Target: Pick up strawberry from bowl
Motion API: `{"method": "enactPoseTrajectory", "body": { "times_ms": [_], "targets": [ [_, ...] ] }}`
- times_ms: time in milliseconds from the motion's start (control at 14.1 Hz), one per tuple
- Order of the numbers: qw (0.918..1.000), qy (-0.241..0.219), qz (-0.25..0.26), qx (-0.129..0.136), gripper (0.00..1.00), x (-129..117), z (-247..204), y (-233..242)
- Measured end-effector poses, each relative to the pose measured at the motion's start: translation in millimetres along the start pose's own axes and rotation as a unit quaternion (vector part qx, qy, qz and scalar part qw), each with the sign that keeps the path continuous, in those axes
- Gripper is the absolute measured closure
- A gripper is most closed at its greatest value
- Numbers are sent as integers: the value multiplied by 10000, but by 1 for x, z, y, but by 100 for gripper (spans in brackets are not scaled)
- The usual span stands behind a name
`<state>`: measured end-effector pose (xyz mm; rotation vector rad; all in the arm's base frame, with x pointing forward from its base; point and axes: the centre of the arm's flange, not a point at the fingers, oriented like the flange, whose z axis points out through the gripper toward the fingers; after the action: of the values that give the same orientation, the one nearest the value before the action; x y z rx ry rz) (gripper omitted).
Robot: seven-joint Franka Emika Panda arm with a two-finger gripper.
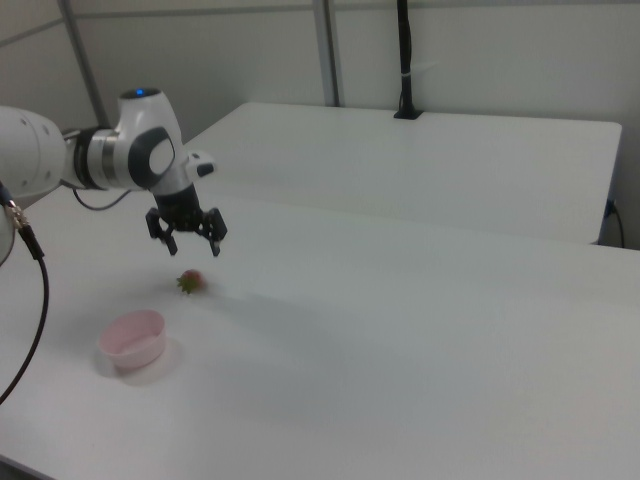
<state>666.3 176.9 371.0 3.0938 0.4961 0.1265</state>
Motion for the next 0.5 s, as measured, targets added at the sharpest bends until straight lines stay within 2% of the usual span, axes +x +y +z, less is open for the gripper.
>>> {"method": "enactPoseTrajectory", "body": {
  "times_ms": [142,355,496],
  "targets": [
    [9999,-15,115,-47,0,-10,-43,9],
    [9978,-516,417,-87,0,-66,-143,27],
    [9953,-695,673,-101,0,-103,-186,43]
  ]
}}
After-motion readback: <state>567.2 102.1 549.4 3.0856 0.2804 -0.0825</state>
